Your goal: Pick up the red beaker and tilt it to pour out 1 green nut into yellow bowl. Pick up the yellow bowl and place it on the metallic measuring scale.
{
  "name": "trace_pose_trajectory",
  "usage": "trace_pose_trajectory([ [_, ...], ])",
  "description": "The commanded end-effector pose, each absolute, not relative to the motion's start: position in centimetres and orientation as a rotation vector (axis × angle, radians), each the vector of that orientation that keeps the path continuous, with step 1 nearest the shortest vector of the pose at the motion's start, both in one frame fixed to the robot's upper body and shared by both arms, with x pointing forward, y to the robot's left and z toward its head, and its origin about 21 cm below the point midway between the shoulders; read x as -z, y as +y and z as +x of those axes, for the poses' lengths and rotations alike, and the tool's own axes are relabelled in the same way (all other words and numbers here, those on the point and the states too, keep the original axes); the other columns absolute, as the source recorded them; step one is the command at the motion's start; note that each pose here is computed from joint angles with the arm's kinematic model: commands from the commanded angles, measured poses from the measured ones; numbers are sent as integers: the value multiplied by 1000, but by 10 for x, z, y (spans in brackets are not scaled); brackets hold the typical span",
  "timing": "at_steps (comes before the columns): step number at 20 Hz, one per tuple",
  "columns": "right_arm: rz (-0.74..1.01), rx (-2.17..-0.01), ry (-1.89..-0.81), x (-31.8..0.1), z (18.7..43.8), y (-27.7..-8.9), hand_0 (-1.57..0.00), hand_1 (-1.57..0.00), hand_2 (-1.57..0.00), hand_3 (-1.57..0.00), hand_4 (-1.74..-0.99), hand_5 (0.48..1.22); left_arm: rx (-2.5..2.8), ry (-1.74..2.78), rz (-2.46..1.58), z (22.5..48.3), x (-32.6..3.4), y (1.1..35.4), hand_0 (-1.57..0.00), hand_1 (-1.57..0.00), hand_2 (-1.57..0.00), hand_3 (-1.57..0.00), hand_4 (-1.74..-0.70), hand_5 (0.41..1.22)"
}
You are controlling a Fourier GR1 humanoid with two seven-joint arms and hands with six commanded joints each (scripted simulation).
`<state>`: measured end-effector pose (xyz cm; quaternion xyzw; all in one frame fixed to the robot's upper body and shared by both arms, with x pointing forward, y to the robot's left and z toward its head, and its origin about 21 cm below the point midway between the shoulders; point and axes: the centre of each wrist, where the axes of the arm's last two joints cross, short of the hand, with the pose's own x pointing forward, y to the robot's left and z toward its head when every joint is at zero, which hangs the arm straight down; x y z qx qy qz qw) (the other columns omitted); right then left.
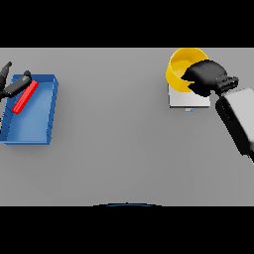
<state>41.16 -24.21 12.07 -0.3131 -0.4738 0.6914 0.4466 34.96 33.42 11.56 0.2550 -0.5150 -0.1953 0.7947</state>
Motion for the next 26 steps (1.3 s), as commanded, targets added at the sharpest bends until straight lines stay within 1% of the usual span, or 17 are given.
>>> trace_pose_trajectory([
  [1, -779, -1703, -1166, -116, 413, -246, -1570, -1571, -1500, -1181, -1741, 1221, 415, -1100, 554, 349, -116, 336, 1, 1, 1, 1, -865, 779],
  [2, -786, -1688, -1161, -111, 416, -249, -1570, -1571, -1475, -1206, -1741, 1221, 423, -1094, 558, 354, -119, 334, 1, 1, 1, 1, -863, 784],
  [4, -769, -1685, -1158, -106, 417, -253, -1571, -1571, -1428, -1290, -1741, 1221, 424, -1100, 552, 354, -118, 331, 1, 1, 1, 1, -863, 797],
  [5, -750, -1681, -1148, -104, 417, -258, -1571, -1571, -1413, -1317, -1741, 1221, 428, -1097, 561, 352, -115, 332, 1, 1, 1, 1, -858, 802],
  [9, -745, -1652, -1113, -87, 419, -259, -1571, -1571, -1382, -1384, -1741, 1221, 427, -1089, 563, 353, -116, 331, 1, 1, 1, 1, -854, 807],
  [11, -736, -1659, -1106, -86, 419, -262, -1571, -1571, -1382, -1402, -1741, 1221, 429, -1097, 561, 351, -116, 333, 1, 1, 1, 1, -849, 799],
  [13, -727, -1659, -1092, -83, 420, -258, -1571, -1571, -1382, -1417, -1741, 1221, 438, -1093, 556, 352, -116, 333, 1, 1, 1, 1, -845, 788],
  [14, -726, -1653, -1092, -82, 421, -262, -1571, -1571, -1374, -1448, -1741, 1221, 436, -1089, 563, 351, -116, 334, 1, 1, 1, 1, -844, 783],
  [15, -735, -1643, -1089, -83, 421, -260, -1571, -1571, -1404, -1376, -1741, 1221, 433, -1081, 566, 355, -120, 333, 1, 1, 1, 1, -842, 780],
  [16, -723, -1645, -1092, -83, 420, -263, -1565, -1496, -1437, -1249, -1741, 1221, 445, -1082, 564, 356, -119, 331, 1, 1, 1, 1, -838, 779],
  [17, -727, -1641, -1081, -81, 420, -264, -1558, -1428, -1343, -1110, -1682, 1221, 446, -1083, 560, 354, -116, 334, 1, 1, 1, 1, -836, 775],
  [18, -726, -1627, -1068, -81, 421, -263, -1471, -1285, -1178, -959, -1632, 1145, 441, -1085, 561, 353, -116, 335, 1, 1, 1, 1, -837, 773],
  [19, -704, -1612, -1068, -83, 421, -263, -1335, -1125, -1007, -816, -1592, 1074, 439, -1094, 560, 352, -119, 337, 1, 1, 1, 1, -836, 774],
  [21, -675, -1586, -1060, -81, 421, -261, -946, -811, -708, -576, -1535, 965, 432, -1089, 545, 351, -119, 337, 1, 1, 1, 1, -835, 768],
  [23, -655, -1571, -1055, -83, 421, -262, -605, -556, -470, -391, -1496, 890, 432, -1096, 541, 352, -120, 335, 1, 1, 1, 1, -840, 764],
  [24, -646, -1570, -1058, -82, 421, -262, -484, -459, -376, -318, -1485, 863, 436, -1095, 537, 351, -116, 335, 1, 1, 1, 1, -837, 760],
  [26, -652, -1583, -1045, -83, 423, -261, -309, -304, -240, -206, -1461, 833, 440, -1090, 549, 352, -116, 331, 1, 1, 1, 1, -832, 749],
])
